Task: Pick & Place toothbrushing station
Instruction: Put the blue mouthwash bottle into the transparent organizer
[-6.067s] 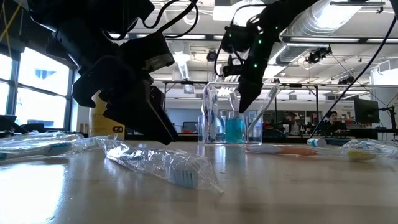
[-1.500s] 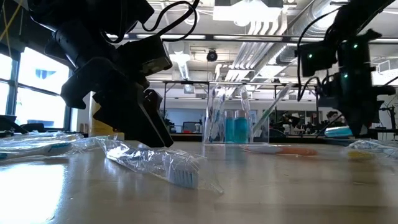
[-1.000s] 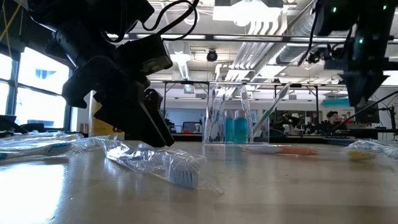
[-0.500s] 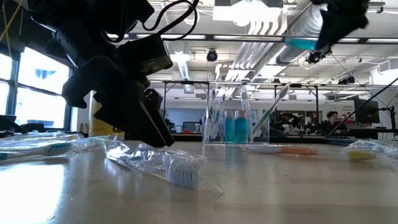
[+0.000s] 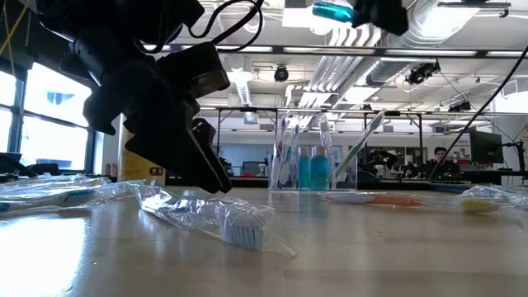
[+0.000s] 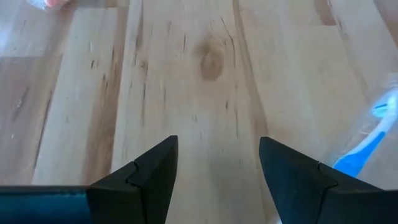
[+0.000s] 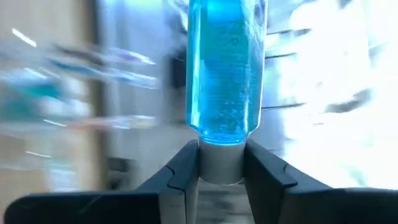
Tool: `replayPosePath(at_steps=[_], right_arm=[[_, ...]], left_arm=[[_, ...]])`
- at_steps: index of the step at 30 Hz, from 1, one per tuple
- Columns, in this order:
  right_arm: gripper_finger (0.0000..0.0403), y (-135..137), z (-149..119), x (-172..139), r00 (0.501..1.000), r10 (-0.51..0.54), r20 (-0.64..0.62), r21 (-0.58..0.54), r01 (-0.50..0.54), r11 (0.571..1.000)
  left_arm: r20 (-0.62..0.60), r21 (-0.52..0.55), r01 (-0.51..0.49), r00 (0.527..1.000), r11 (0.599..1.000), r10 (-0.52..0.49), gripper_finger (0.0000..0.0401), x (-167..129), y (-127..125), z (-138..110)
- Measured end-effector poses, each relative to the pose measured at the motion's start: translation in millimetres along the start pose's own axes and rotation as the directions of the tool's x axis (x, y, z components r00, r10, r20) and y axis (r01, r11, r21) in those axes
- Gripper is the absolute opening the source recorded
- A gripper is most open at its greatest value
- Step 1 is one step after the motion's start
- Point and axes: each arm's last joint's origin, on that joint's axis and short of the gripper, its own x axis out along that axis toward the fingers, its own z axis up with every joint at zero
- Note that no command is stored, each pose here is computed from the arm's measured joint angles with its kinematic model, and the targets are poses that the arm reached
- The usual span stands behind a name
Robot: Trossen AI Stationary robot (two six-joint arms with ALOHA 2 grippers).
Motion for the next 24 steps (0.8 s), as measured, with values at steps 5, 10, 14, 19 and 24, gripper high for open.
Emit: replayPosePath(at_steps=[5, 10, 14, 19, 24], right_arm=[[0.009, 5, 23, 19, 0.992, -0.109, -0.058, -0.289, 0.087, 0.953], [0.0089, 11, 27, 37, 0.994, -0.067, -0.083, -0.416, 0.026, 0.909], [0.0089, 12, 24, 52, 0.989, -0.062, -0.134, -0.47, -0.009, 0.882], [0.0089, 13, 24, 68, 0.987, -0.028, -0.156, -0.532, -0.06, 0.845], [0.0089, 17, 25, 80, 0.987, 0.033, -0.154, -0.655, -0.127, 0.745]], left_arm=[[-0.015, -0.047, 0.039, 0.999, 0.998, -0.04, 0.0218, 0, -2, -1], [-0.018, -0.068, 0.055, 0.998, 0.996, -0.056, 0.0218, 0, -2, -1], [-0.018, -0.075, 0.055, 0.998, 0.996, -0.056, 0.0218, 0, -2, -1], [-0.018, -0.061, 0.054, 0.998, 0.997, -0.055, 0.0218, 0, -2, -1], [-0.042, -0.021, 0.04, 0.998, 0.999, -0.041, 0.0218, -2, 4, -1]])
